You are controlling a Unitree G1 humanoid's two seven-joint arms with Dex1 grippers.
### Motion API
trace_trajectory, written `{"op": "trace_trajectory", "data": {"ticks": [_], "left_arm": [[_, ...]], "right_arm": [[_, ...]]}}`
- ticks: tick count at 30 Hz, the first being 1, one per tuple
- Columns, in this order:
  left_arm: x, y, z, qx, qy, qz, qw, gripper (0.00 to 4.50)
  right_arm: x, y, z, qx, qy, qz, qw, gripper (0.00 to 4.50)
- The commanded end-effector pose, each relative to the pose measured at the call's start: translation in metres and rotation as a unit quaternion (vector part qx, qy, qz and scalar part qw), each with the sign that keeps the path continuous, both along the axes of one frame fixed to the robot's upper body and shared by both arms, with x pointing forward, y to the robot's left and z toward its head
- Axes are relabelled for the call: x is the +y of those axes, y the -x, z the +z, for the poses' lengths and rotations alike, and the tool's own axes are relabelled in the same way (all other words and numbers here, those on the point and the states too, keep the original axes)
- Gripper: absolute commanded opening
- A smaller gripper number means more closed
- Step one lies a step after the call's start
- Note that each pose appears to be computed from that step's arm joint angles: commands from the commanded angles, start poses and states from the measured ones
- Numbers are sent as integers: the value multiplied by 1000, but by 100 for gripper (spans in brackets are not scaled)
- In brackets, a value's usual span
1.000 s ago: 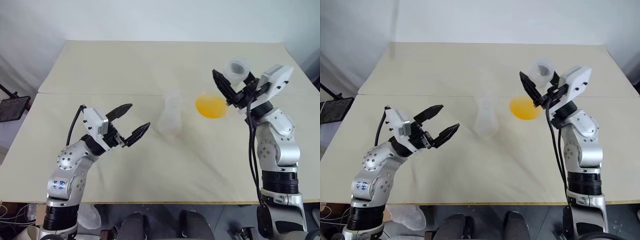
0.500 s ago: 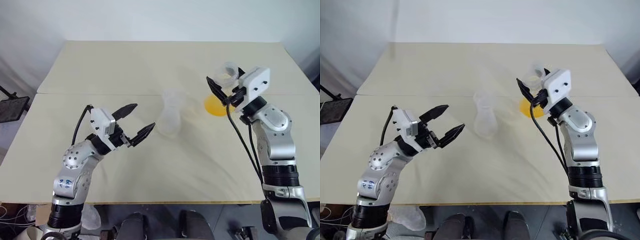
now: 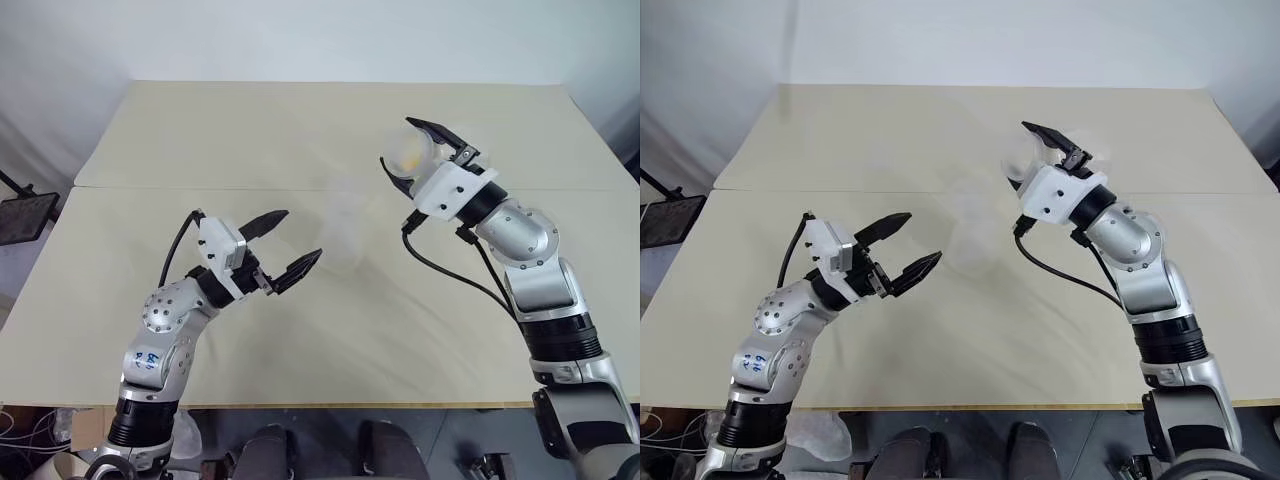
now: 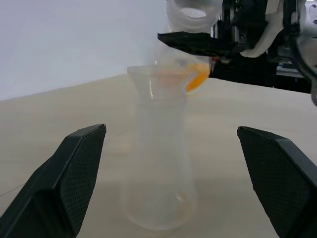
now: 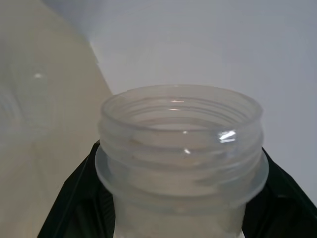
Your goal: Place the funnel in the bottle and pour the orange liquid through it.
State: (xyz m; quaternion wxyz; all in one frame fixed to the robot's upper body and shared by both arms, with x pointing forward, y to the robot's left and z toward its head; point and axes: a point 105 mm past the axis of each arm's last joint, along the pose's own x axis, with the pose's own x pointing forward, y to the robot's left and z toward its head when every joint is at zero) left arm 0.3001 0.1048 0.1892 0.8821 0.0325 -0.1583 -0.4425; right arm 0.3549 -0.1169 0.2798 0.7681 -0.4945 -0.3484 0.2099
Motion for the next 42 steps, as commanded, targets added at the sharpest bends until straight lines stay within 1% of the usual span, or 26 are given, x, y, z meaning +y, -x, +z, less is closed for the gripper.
{"op": "trace_trajectory", "data": {"ticks": [1, 6, 24, 31, 33, 42], "left_arm": [[-1, 2, 9, -24, 1, -5, 1000, 450], [-4, 1, 9, -24, 5, -10, 1000, 450], [-10, -3, 8, -24, 14, -11, 1000, 450], [-9, -3, 9, -24, 20, -3, 1000, 450], [-10, -3, 9, -24, 21, -2, 999, 450], [-12, -5, 11, -26, 26, -3, 999, 450]], "right_arm": [[0, 2, 17, -68, 27, -11, 997, 253], [3, -4, 17, -83, 42, -19, 996, 253], [34, -6, 15, -168, 139, 8, 976, 253], [34, -9, 16, -180, 148, 7, 972, 253], [34, -8, 17, -199, 162, 2, 967, 253], [34, -11, 21, -218, 170, -6, 961, 253]]}}
